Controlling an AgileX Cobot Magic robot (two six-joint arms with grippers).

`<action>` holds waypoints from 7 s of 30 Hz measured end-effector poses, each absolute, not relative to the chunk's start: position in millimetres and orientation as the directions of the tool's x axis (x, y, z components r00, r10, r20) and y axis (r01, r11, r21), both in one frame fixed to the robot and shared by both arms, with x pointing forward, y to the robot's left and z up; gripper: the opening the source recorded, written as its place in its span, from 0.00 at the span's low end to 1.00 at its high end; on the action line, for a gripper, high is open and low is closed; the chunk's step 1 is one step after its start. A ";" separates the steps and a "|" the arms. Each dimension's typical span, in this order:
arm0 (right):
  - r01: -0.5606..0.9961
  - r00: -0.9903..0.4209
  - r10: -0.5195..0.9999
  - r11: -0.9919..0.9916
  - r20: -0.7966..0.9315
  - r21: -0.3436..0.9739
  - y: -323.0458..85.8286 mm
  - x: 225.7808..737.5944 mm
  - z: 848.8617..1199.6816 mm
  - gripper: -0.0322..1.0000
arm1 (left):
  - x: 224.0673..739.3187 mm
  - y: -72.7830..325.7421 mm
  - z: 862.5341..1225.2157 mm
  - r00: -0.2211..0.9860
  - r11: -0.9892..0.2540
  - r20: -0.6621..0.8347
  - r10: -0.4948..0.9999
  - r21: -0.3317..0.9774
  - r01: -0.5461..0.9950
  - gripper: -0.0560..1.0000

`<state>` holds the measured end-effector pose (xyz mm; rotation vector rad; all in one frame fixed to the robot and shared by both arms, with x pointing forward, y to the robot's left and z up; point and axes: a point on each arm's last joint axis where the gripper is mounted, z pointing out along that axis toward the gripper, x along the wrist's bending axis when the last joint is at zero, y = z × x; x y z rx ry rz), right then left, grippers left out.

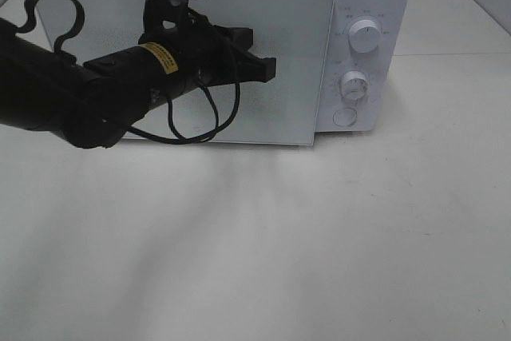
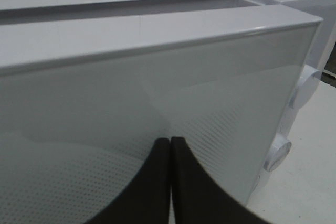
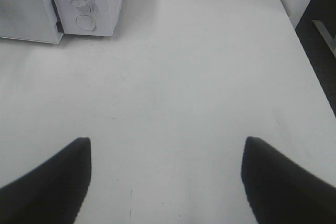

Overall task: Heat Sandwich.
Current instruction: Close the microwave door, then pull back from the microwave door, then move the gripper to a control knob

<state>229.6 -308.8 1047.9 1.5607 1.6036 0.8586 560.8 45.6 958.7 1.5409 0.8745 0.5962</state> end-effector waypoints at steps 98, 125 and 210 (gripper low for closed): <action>0.513 0.001 0.999 0.042 -0.049 0.857 -308.8 229.6 1047.9 0.77 | 479.1 77.3 979.0 0.631 -0.195 -0.096 0.770 0.906 0.376 0.97; 0.513 0.001 0.999 0.042 -0.049 0.857 -308.8 229.6 1047.9 0.77 | 471.1 216.2 1023.7 0.245 -0.133 -0.111 0.963 0.593 0.794 0.99; 0.513 0.001 0.999 0.042 -0.049 0.857 -308.8 229.6 1047.9 0.77 | 234.4 301.4 1054.1 -0.034 0.063 -0.054 0.998 0.901 0.430 0.99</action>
